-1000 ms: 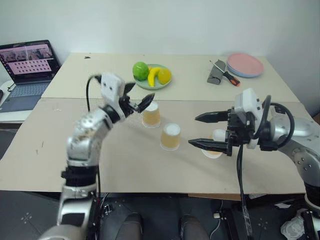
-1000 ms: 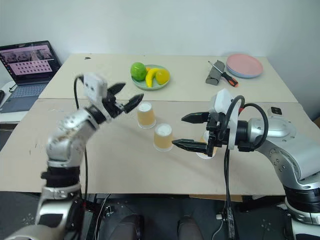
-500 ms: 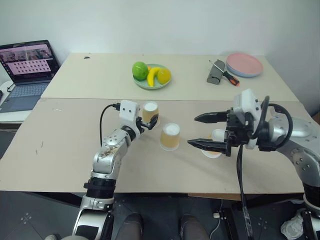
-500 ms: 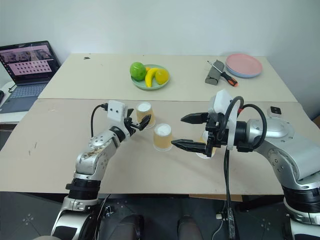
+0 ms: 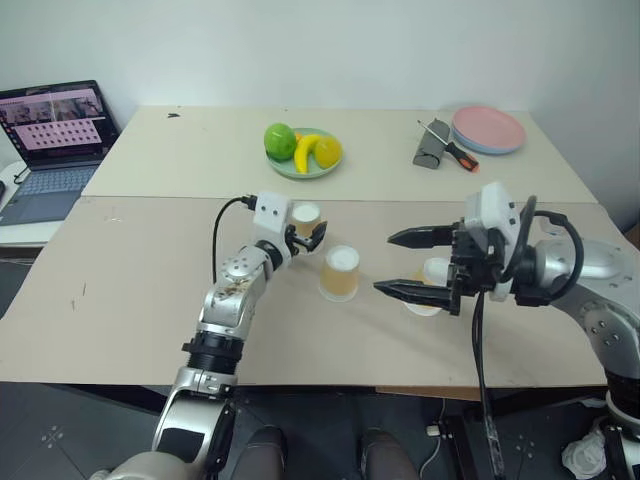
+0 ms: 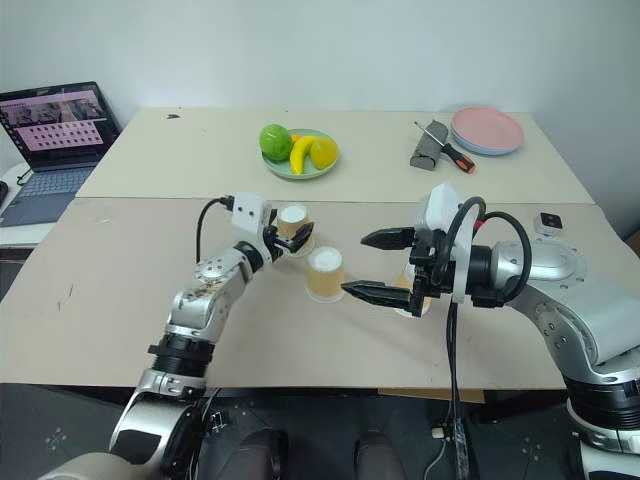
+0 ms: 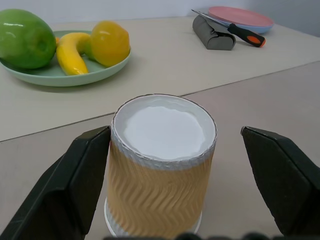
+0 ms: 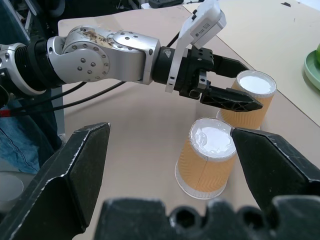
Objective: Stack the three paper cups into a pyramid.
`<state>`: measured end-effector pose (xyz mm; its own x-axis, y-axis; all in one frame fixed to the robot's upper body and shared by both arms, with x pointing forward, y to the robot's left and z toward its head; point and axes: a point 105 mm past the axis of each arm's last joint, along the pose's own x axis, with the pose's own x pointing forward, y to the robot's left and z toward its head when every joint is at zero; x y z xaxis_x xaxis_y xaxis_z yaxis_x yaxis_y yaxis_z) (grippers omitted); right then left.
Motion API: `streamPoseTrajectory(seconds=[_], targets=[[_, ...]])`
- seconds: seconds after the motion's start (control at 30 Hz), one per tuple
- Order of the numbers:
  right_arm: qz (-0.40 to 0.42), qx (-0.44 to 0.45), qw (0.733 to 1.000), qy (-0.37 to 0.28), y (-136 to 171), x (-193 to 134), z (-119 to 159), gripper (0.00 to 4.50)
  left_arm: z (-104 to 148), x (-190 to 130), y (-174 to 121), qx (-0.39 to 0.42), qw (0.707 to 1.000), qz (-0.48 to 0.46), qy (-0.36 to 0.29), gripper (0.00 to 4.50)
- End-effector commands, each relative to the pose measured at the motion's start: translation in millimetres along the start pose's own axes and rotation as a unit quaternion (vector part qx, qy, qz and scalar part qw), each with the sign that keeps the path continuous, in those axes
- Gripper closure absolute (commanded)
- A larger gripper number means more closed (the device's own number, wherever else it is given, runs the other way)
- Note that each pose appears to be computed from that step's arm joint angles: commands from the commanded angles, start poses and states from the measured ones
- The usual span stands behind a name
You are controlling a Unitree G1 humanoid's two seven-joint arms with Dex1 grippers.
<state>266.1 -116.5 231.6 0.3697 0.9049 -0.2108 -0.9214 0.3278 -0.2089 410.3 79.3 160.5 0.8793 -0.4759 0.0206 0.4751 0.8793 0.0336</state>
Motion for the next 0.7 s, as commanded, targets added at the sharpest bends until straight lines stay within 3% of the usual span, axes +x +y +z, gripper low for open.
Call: streamPoseTrajectory(seconds=[0.03,0.63,0.7], targets=[[0.001,-0.022,1.000,-0.021,2.9,-2.5,12.7,0.00,19.7,5.3,4.1,0.023,0.999,0.000,-0.031,0.09],[-0.007,-0.021,1.000,-0.017,0.3,-2.6,9.3,0.00,15.0,20.6,16.8,0.047,0.999,-0.004,-0.024,0.09],[-0.008,-0.020,1.000,-0.016,0.0,-3.0,8.4,0.00,15.2,21.0,16.3,0.047,0.999,-0.005,-0.027,0.60]])
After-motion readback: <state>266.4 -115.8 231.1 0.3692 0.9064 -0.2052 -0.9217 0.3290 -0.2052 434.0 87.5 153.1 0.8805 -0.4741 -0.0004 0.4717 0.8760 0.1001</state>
